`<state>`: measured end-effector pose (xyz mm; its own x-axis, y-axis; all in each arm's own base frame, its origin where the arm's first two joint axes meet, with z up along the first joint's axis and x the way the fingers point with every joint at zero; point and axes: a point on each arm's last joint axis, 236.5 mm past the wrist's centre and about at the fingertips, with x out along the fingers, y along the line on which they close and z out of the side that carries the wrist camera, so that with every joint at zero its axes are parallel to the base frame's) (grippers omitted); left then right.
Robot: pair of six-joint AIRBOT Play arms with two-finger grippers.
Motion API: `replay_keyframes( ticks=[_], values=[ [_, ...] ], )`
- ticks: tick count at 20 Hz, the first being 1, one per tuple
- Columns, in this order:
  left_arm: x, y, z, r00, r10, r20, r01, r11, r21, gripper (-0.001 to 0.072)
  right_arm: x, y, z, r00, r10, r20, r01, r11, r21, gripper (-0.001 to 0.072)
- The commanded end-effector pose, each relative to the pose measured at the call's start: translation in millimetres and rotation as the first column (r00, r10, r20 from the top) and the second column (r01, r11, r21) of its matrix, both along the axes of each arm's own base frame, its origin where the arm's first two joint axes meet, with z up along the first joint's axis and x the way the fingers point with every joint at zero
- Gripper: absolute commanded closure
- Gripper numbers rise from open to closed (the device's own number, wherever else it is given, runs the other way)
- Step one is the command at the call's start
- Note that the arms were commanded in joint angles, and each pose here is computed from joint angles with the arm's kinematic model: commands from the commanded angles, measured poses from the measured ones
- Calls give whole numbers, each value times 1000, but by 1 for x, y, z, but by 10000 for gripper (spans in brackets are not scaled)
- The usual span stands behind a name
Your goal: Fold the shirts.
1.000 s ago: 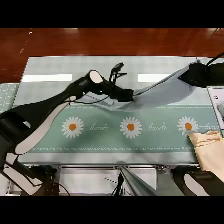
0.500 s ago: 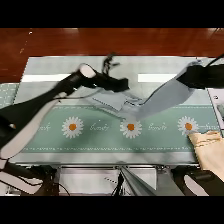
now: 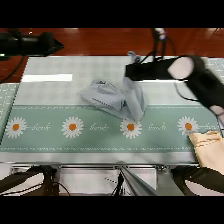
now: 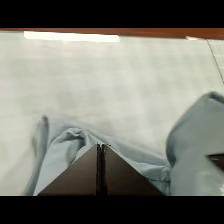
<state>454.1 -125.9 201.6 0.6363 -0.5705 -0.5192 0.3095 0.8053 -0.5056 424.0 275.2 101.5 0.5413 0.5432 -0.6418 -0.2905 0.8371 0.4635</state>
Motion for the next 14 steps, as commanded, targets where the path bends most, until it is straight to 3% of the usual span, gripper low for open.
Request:
replay_keyframes(
  ticks=[1, 3, 5, 8, 10, 12, 14],
  values=[
    [-36, 30, 16, 1000, -5, -18, 6, 998, 56, 677, 15, 81, -46, 999, -29, -19, 31, 986, 166, 692],
    [-49, 28, 11, 998, -38, -51, 42, 995, 86, 677, 11, 107, -74, 996, -42, -74, 57, 975, 214, 657],
    [-58, 25, 6, 995, -65, -82, 72, 993, 90, 678, 12, 120, -81, 996, -63, -70, 78, 967, 243, 152],
    [-59, 26, 5, 994, -66, -87, 74, 993, 91, 677, 12, 107, -65, 998, -31, -50, 41, 975, 219, 119],
    [-58, 27, 4, 994, -72, -81, 80, 991, 108, 677, 7, 70, -54, 999, 30, -46, -24, 994, 110, 120],
    [-58, 32, 0, 994, -61, -86, 72, 988, 134, 676, -2, -3, -53, 995, 64, -76, -73, 990, -123, 120],
    [-57, 40, -6, 995, -46, -94, 62, 983, 171, 676, -27, -124, -61, 981, -9, -191, -84, 878, -471, 148]
  ],
)
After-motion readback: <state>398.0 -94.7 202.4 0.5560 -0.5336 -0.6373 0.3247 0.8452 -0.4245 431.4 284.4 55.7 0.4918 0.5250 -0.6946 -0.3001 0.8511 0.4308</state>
